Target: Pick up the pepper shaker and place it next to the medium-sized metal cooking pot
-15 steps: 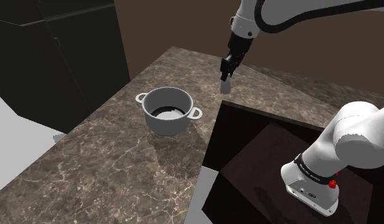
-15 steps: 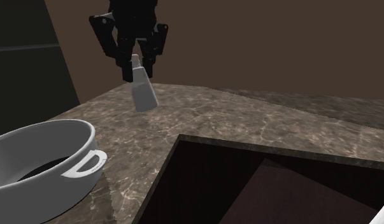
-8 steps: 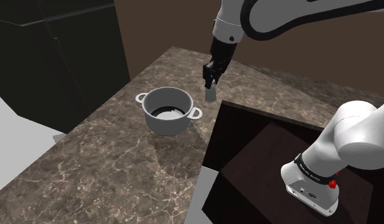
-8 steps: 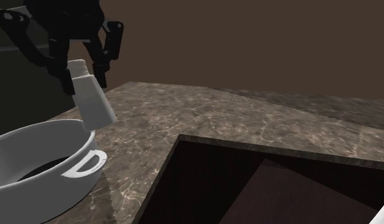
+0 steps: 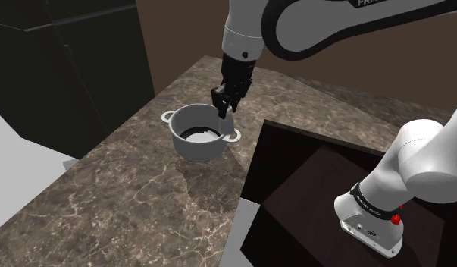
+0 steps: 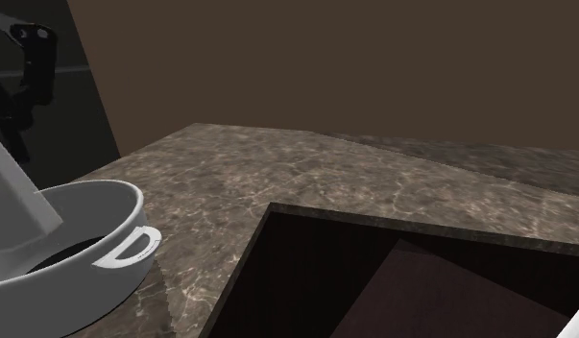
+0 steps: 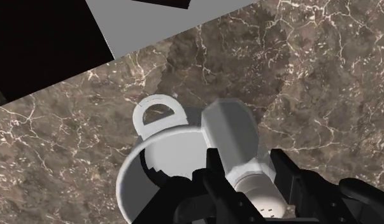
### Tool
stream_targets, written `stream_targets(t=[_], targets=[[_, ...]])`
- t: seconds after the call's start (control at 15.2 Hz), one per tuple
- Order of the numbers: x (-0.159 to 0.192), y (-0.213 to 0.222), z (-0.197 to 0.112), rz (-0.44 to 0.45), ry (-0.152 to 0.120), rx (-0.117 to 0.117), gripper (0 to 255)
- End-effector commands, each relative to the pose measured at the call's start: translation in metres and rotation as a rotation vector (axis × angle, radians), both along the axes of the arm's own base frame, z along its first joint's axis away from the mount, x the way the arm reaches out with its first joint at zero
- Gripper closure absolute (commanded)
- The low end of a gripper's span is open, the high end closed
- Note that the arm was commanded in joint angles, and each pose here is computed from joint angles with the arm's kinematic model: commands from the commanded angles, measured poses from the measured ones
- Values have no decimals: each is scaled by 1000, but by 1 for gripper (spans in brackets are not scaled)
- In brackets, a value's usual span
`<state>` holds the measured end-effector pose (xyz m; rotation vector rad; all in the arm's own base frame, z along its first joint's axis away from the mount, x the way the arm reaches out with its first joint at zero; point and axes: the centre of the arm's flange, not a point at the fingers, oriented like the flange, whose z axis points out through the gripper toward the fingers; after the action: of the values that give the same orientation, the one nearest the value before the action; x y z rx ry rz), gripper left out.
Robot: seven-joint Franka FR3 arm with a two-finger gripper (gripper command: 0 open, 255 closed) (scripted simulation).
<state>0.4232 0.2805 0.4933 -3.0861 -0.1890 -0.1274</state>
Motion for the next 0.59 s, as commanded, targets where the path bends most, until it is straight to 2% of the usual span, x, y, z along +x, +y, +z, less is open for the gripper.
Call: stream_targets(t=[0.0, 0.33, 0.53], targets=[[0, 28, 0, -2, 0, 1, 255], [0, 95, 0, -2, 0, 1, 255], [0, 95, -16, -2, 0, 1, 255]])
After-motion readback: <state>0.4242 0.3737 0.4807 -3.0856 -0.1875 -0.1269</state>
